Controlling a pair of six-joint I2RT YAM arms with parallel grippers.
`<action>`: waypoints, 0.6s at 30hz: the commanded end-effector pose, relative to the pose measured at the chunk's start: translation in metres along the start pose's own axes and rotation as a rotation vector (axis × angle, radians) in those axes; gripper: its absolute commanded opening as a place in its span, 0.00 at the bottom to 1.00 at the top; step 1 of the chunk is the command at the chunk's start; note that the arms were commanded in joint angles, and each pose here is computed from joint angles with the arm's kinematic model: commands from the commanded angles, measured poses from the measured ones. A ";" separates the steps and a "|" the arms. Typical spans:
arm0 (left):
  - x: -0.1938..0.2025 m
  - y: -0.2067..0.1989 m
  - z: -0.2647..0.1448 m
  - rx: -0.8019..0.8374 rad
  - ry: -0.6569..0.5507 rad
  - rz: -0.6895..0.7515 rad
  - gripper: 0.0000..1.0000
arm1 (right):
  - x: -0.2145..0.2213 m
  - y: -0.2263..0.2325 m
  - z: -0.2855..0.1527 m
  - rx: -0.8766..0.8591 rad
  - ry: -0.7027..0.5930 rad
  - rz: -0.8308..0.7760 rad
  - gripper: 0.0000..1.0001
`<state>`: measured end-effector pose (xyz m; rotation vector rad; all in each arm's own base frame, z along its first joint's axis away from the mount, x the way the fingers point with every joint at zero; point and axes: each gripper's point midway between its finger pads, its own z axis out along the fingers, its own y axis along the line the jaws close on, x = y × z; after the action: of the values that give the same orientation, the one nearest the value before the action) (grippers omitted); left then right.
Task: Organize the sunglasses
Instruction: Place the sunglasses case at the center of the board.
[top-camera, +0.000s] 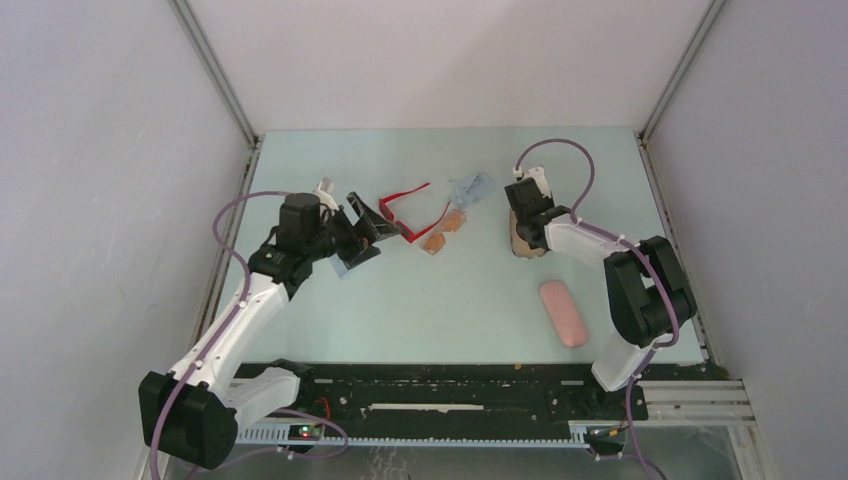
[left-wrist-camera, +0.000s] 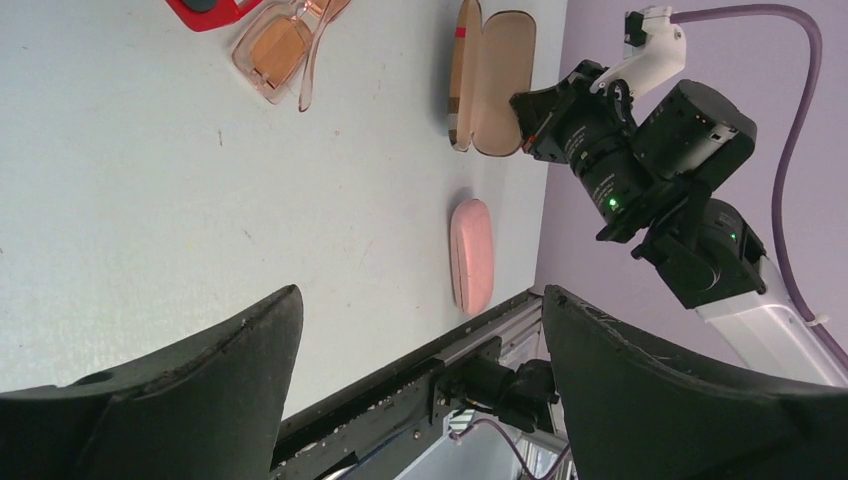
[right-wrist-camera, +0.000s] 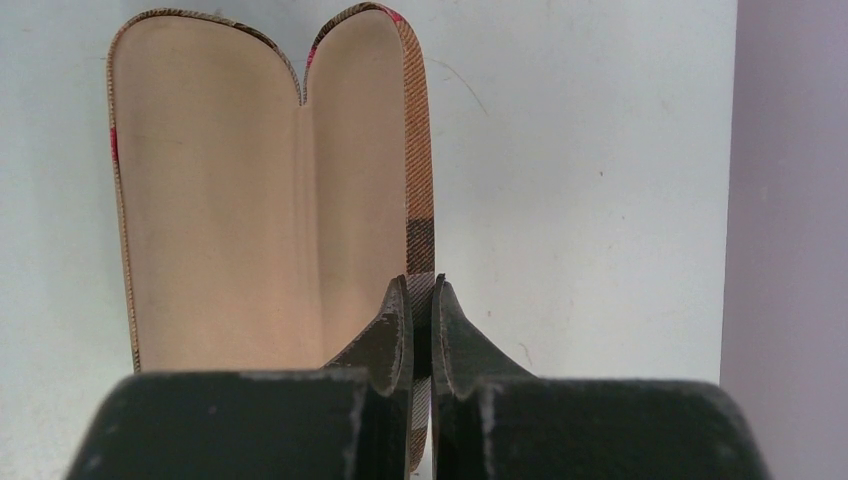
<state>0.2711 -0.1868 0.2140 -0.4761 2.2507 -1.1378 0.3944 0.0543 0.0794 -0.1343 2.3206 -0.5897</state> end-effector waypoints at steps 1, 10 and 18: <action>-0.003 0.001 -0.002 0.006 -0.004 0.034 0.93 | -0.015 -0.017 0.005 0.032 -0.026 0.052 0.00; -0.010 0.010 -0.004 -0.018 -0.024 0.015 0.93 | -0.005 -0.028 0.019 0.065 0.013 0.055 0.15; -0.024 0.022 -0.016 -0.117 -0.094 0.085 0.94 | -0.035 -0.051 -0.014 0.044 -0.082 0.198 0.66</action>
<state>0.2764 -0.1693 0.2053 -0.4975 2.2584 -1.0617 0.3970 0.0234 0.0747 -0.0366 2.3480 -0.6183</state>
